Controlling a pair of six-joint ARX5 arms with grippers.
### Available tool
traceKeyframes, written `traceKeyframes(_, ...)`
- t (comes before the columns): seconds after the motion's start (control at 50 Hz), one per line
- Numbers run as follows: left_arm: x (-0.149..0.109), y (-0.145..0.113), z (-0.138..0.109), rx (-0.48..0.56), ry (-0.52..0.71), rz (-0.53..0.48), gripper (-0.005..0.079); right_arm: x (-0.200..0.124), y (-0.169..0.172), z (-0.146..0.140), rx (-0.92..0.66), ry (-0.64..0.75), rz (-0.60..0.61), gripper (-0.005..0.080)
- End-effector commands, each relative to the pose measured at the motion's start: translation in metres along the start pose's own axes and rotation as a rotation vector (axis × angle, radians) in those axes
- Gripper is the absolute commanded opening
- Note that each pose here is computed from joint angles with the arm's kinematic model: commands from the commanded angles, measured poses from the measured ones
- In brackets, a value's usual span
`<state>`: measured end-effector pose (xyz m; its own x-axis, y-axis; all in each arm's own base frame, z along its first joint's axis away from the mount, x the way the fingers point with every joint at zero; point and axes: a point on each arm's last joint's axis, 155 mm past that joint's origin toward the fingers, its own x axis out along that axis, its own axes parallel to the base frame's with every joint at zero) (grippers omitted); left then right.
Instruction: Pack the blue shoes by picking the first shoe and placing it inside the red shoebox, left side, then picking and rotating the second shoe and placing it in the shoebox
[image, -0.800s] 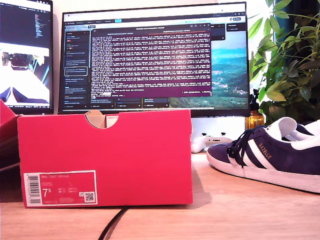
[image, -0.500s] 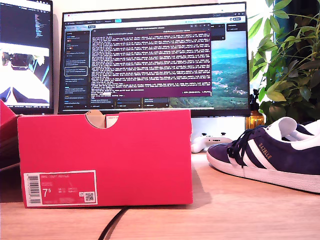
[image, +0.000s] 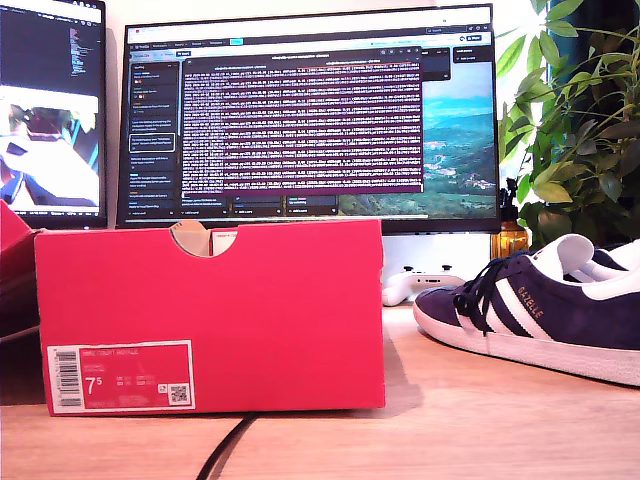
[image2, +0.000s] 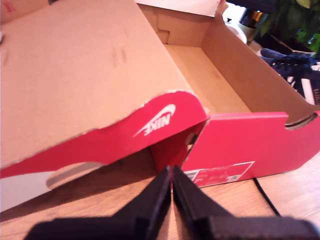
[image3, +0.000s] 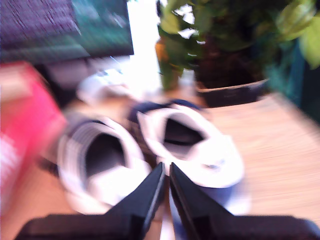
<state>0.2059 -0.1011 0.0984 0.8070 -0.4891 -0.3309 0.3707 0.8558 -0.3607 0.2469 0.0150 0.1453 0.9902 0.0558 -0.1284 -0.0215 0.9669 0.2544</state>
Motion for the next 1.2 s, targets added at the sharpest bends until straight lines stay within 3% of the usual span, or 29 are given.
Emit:
traceKeyframes(0.0,0.003,0.003,-0.010,-0.010,0.023,0.001,-0.0019,0.000,0.008,0.008,0.099,-0.033,0.044,-0.0013)
traceKeyframes(0.22,0.005,0.004,-0.017,-0.026,0.054,0.005,-0.0020,-0.002,0.027,-0.001,0.210,0.023,0.144,-0.0013)
traceKeyframes(0.48,0.015,-0.007,-0.035,-0.026,0.142,-0.048,-0.0020,-0.004,0.037,-0.001,0.213,0.040,0.187,-0.0013)
traceKeyframes(0.8,0.031,-0.001,-0.021,0.024,0.097,0.013,-0.0020,-0.009,0.045,0.027,0.198,0.091,0.170,-0.0013)
traceKeyframes(0.94,0.039,-0.007,-0.020,0.034,0.099,-0.010,-0.0020,-0.001,0.047,0.034,0.149,0.190,0.136,-0.0013)
traceKeyframes(1.18,0.052,-0.011,-0.024,0.041,0.121,-0.031,-0.0020,0.022,0.057,0.033,0.000,0.486,0.102,-0.0013)
